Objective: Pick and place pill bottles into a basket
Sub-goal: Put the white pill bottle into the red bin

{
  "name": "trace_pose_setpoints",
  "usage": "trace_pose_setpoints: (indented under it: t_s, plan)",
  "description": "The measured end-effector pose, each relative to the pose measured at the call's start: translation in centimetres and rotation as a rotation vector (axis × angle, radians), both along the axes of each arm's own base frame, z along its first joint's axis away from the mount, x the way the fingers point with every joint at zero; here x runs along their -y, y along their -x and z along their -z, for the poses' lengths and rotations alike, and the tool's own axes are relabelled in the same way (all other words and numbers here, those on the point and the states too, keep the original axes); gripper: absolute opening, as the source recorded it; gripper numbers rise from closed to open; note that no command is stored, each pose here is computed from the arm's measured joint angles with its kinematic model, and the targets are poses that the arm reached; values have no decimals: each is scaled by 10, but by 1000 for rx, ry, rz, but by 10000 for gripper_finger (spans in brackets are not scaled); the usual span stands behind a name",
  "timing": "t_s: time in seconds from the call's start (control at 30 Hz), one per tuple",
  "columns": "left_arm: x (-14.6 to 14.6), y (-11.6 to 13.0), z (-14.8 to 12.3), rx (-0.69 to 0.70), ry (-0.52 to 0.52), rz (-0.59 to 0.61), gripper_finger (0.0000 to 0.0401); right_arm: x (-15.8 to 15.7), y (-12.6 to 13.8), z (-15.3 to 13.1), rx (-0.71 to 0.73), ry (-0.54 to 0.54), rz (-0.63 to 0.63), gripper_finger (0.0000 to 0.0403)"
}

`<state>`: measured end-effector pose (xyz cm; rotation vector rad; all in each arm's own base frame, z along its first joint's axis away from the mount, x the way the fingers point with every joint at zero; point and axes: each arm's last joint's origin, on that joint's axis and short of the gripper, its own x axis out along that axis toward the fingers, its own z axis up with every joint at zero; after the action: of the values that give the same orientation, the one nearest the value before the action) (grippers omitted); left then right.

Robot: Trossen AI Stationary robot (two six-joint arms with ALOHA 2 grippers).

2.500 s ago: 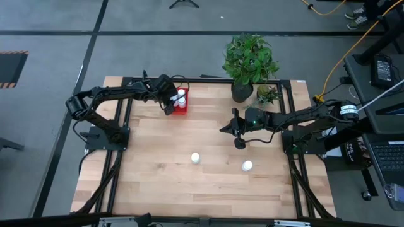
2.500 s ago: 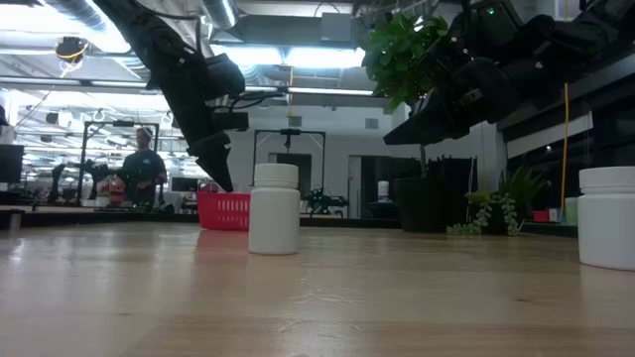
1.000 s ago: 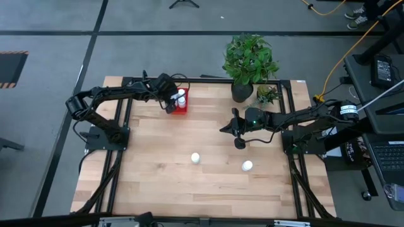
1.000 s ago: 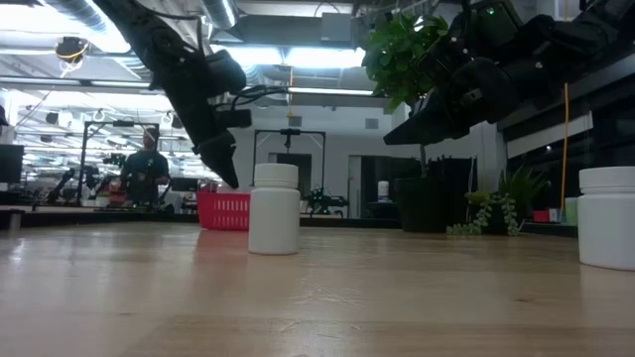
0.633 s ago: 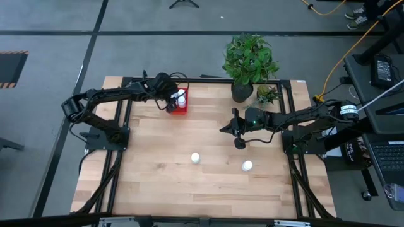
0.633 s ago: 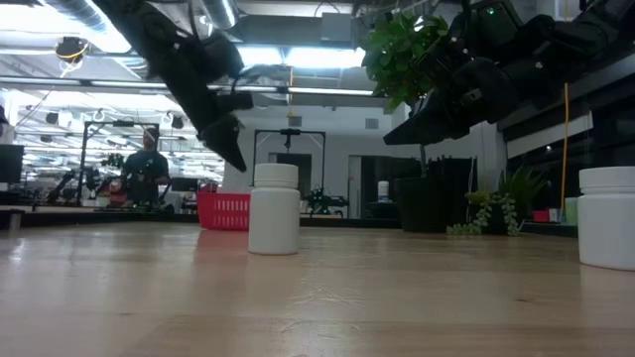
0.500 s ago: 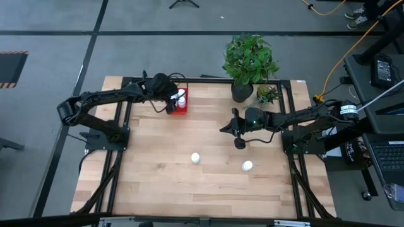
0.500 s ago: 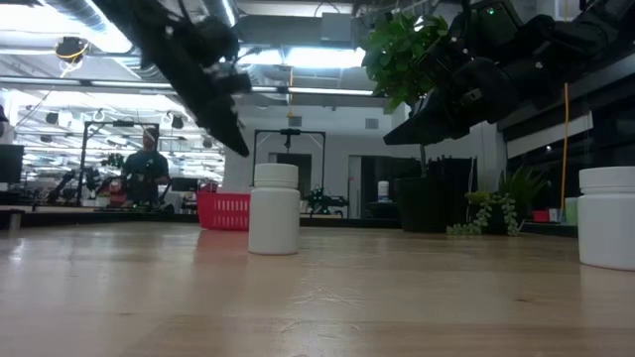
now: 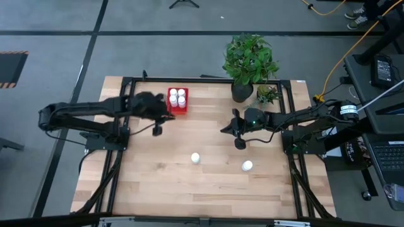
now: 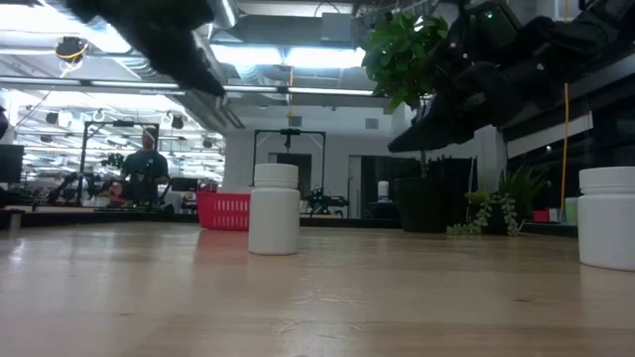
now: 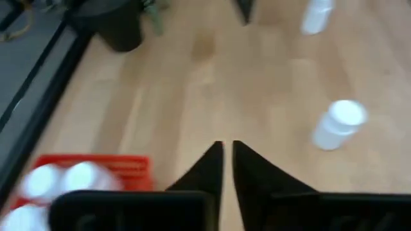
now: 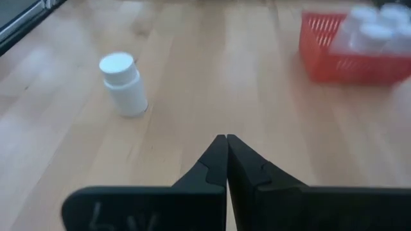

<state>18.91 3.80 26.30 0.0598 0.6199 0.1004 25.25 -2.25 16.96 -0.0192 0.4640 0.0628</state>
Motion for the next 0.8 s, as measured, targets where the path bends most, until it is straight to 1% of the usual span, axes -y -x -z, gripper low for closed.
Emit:
trace_pose_setpoints:
  t_s: [0.07, 0.17, 0.27, 0.37, 0.43, 0.57, 0.67, 0.73, 0.8]
  plan:
    - [9, 4, 12, 48, 20, 25, 8, 0, 3, 2, -49, -36, 16, 4]
    - [20, 10, 31, 118, 40, 41, 3, -1, 11, -1, -94, -67, 31, 4]
    - [30, 12, 37, 242, 30, 98, 2, -5, 16, -15, -37, -72, 23, 4]
    - [38, 14, 36, 318, 23, 146, 2, -15, 22, -29, 21, -66, -20, 4]
    - [43, 16, 37, 343, 22, 177, 2, -22, 27, -35, 29, -56, -35, 4]
    - [50, 18, 40, 359, 1, 190, 2, -36, 40, -41, 2, -10, 17, 4]
    - [53, 18, 41, 359, 26, 172, 2, -49, 46, -45, 4, -58, -13, 4]
    - [55, 18, 41, 357, 34, 182, 3, -59, 48, -44, -10, -95, -39, 4]
    - [57, 17, 41, 358, 36, 196, 3, -68, 51, -42, -39, -127, -26, 4]
